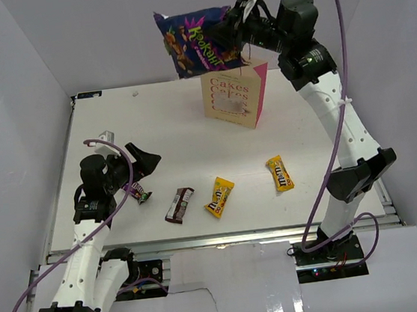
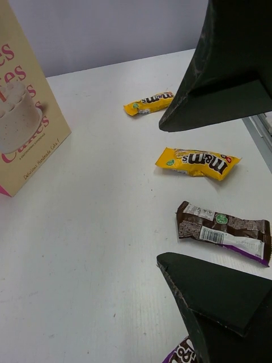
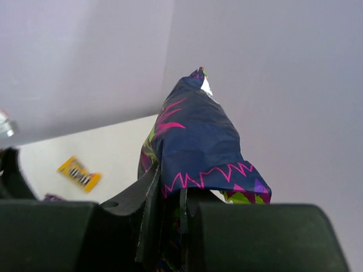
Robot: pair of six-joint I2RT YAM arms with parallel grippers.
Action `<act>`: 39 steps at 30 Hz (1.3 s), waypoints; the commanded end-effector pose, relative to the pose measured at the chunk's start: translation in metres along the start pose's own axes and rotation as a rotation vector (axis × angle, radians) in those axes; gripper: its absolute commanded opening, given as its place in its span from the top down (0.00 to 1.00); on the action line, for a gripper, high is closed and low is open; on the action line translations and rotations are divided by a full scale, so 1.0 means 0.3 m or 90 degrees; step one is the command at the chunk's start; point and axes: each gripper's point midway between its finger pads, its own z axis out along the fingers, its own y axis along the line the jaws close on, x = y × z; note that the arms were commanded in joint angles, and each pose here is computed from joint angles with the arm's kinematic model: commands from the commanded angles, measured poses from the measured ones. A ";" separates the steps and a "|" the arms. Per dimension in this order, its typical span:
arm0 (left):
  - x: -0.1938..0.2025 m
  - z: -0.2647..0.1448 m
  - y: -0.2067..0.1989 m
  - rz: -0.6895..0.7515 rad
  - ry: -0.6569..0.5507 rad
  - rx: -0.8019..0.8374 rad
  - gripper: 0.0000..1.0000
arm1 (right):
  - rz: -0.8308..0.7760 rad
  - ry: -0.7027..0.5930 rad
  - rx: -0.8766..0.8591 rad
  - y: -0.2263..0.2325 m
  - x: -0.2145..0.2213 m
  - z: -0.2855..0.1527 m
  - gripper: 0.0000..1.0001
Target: Place the snacks into the paper bag
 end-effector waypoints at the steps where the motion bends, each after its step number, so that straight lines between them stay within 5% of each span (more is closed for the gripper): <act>1: 0.000 -0.014 -0.014 -0.001 -0.002 0.012 0.02 | -0.144 -0.191 0.105 -0.098 -0.378 -0.060 0.92; 6: -0.002 -0.017 -0.018 0.002 0.000 0.013 0.02 | -0.221 -0.280 0.204 -0.200 -0.509 -0.083 0.92; 19: 0.018 -0.017 -0.020 -0.010 0.010 0.021 0.02 | -0.315 -0.300 0.338 -0.399 -0.531 -0.167 0.92; 39: 0.066 -0.010 -0.007 -0.025 0.028 0.031 0.02 | -0.299 -0.179 0.302 -0.513 -0.306 -0.173 0.92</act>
